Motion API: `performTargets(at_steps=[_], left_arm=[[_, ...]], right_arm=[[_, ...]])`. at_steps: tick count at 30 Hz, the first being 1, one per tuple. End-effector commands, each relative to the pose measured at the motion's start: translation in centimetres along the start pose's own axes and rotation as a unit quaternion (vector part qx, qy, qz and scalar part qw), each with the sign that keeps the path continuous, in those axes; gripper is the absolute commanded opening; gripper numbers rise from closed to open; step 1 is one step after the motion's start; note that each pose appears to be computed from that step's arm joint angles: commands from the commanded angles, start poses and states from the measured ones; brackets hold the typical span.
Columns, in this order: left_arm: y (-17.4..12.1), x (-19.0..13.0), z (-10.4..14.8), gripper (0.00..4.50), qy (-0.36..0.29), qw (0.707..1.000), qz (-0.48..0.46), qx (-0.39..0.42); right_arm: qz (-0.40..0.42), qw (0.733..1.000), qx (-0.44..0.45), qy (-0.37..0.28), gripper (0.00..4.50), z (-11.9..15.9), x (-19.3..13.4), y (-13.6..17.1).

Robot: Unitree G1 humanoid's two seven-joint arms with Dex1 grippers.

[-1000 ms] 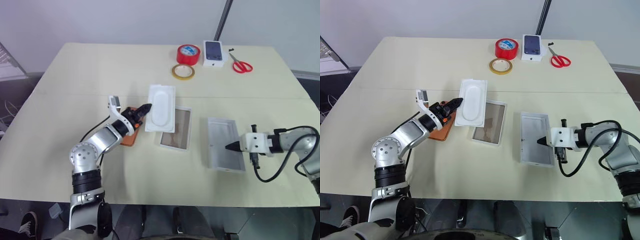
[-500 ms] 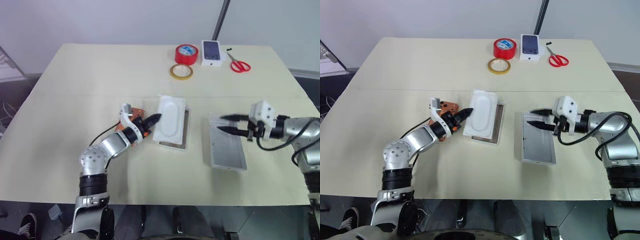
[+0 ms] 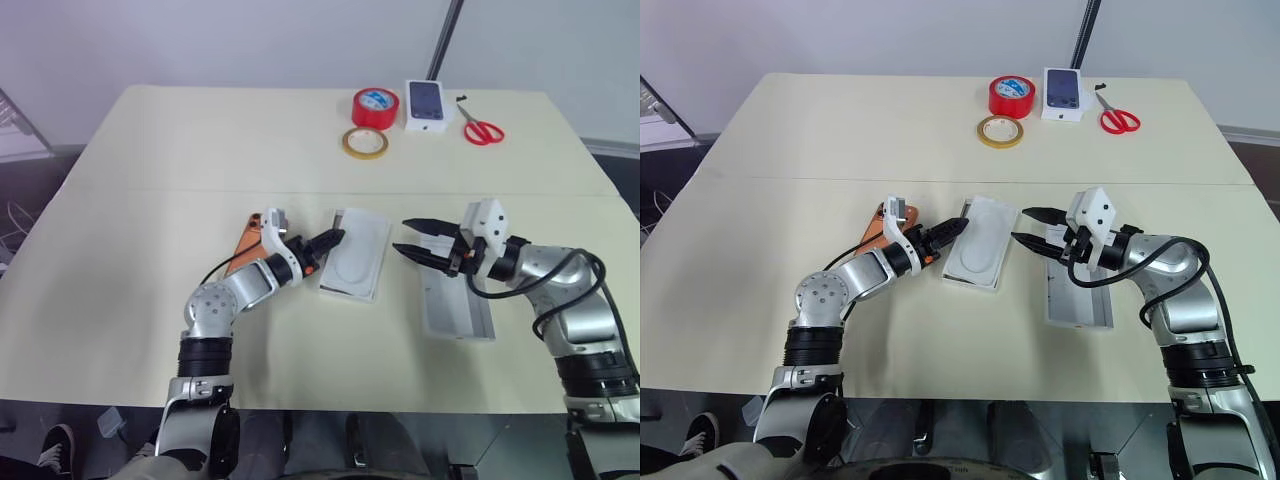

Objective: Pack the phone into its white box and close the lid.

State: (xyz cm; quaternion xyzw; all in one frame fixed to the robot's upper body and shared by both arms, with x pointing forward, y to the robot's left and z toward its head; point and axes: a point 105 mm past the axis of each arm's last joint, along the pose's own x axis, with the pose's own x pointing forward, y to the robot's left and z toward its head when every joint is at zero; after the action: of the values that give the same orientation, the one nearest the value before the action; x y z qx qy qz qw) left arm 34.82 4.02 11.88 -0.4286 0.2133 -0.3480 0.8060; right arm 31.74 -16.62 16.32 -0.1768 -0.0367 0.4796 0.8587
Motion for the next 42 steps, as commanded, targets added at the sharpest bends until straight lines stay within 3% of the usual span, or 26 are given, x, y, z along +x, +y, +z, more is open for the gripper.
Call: performTargets(at_steps=[1, 7, 10, 14, 15, 17, 20, 22, 28, 34, 38, 42], left_arm=[[-1.2, -0.5, 1.0, 2.88, -0.012, 0.999, -0.012, 0.029], [-3.8, -1.6, 2.4, 2.88, -0.028, 0.997, -0.041, 0.065], [-5.2, -2.4, 3.2, 2.88, -0.038, 0.989, -0.052, 0.134], [-5.1, -3.4, 4.4, 2.94, -0.065, 0.975, -0.042, 0.209], [-3.7, -4.2, 4.4, 2.94, -0.057, 0.953, -0.008, 0.297], [-1.8, -5.8, 3.8, 2.94, -0.024, 0.899, 0.02, 0.437], [-0.5, -7.8, 3.1, 2.94, 0.006, 0.882, -0.002, 0.472], [-0.6, -9.3, 3.4, 2.94, -0.009, 0.872, -0.028, 0.489], [-0.3, -9.9, 3.2, 2.94, -0.015, 0.862, -0.041, 0.506], [-0.1, -10.1, 3.1, 2.94, -0.019, 0.86, -0.045, 0.508], [-0.1, -10.1, 3.1, 2.94, -0.028, 0.86, -0.041, 0.508], [-0.2, -10.1, 3.2, 2.94, -0.034, 0.86, -0.039, 0.508]], right_arm=[[-0.009, 1.0, -0.026, -0.014, 2.3, 1.1, 0.0, -0.3], [-0.004, 1.0, -0.025, -0.016, 2.3, 0.6, 0.7, 0.2], [0.003, 1.0, -0.015, -0.026, 2.3, 0.8, 1.8, 0.5], [-0.012, 0.998, -0.061, -0.013, 0.41, 0.6, 3.8, 0.5], [-0.01, 0.998, -0.061, -0.014, 0.02, 0.7, 4.9, 0.9], [-0.012, 0.998, -0.065, -0.003, 0.02, 0.4, 6.8, 1.4], [-0.005, 0.997, -0.078, 0.013, 0.02, -0.1, 8.4, 2.2], [0.0, 0.992, -0.118, 0.037, 0.02, -0.5, 9.3, 2.4], [0.089, 0.958, -0.252, 0.107, 0.02, -1.3, 9.5, 2.0], [0.143, 0.937, -0.286, 0.141, 0.02, -3.4, 10.0, 2.5], [0.16, 0.938, -0.277, 0.134, 0.02, -4.7, 11.0, 3.7], [0.168, 0.937, -0.287, 0.105, 0.02, -3.8, 11.6, 4.1]])
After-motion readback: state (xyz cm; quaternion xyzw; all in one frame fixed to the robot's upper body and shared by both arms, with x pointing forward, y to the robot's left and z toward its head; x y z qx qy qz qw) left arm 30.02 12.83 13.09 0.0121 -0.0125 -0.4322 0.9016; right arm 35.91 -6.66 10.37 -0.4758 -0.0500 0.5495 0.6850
